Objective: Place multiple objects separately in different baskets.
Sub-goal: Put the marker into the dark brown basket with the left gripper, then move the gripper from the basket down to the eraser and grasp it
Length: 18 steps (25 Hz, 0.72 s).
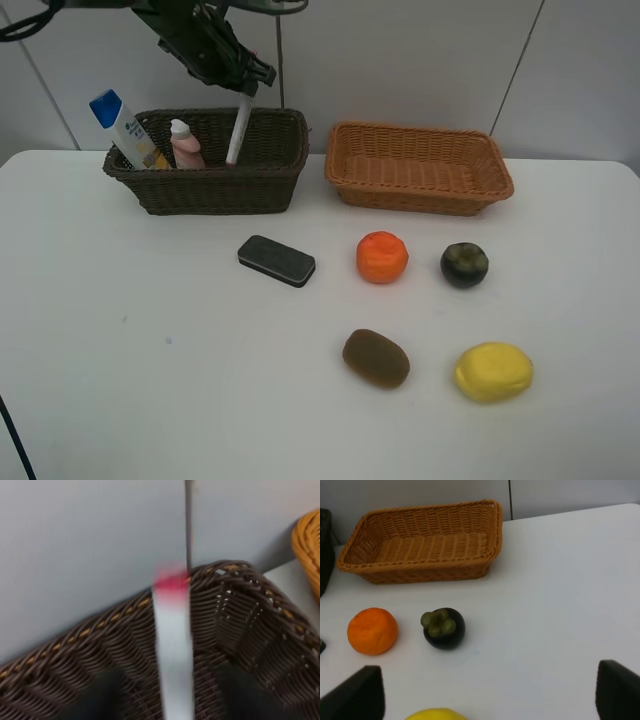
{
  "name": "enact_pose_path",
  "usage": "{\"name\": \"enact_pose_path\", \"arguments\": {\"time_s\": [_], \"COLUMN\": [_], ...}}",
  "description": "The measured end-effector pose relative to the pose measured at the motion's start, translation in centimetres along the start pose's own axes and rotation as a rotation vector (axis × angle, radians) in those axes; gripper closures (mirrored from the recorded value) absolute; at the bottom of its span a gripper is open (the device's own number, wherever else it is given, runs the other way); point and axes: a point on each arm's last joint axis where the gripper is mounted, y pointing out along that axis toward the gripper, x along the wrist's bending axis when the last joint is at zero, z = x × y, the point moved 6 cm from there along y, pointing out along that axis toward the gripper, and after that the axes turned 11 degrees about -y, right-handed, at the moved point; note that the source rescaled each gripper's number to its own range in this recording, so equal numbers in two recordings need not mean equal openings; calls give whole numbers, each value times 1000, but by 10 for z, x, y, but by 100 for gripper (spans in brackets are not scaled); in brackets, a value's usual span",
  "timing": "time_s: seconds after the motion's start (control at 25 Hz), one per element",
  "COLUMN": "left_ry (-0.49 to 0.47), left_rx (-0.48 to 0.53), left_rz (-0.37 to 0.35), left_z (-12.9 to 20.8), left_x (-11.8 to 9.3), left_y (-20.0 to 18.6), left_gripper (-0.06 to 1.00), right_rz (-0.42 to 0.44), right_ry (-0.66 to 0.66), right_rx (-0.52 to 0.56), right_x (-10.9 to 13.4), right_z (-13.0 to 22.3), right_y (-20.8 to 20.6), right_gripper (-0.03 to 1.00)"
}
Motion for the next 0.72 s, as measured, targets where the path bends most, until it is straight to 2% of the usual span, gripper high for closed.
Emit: {"name": "enact_pose_path", "arguments": {"time_s": [0.04, 0.08, 0.16, 0.36, 0.44, 0.6, 0.72], "left_ry": [1, 1, 8, 39, 83, 206, 332], "left_rx": [0, -1, 1, 82, 162, 321, 368], "left_rz": [-1, -1, -5, -11, -6, 28, 64], "left_z": [0, -1, -4, -21, -20, -9, 0], "left_x": [0, 0, 1, -6, -15, -54, -89], "left_y": [0, 0, -3, -26, -38, -64, -75], "left_gripper": [15, 6, -2, -6, -6, -6, -6], "right_rz": [0, 0, 0, 0, 0, 0, 0], "right_ry": [0, 0, 0, 0, 0, 0, 0], "right_rx": [0, 0, 0, 0, 0, 0, 0], "right_x": [0, 0, 0, 0, 0, 0, 0], "right_z": [0, 0, 0, 0, 0, 0, 0], "right_y": [0, 0, 0, 0, 0, 0, 0], "right_gripper": [-3, -3, -3, -3, -3, -3, -3]}}
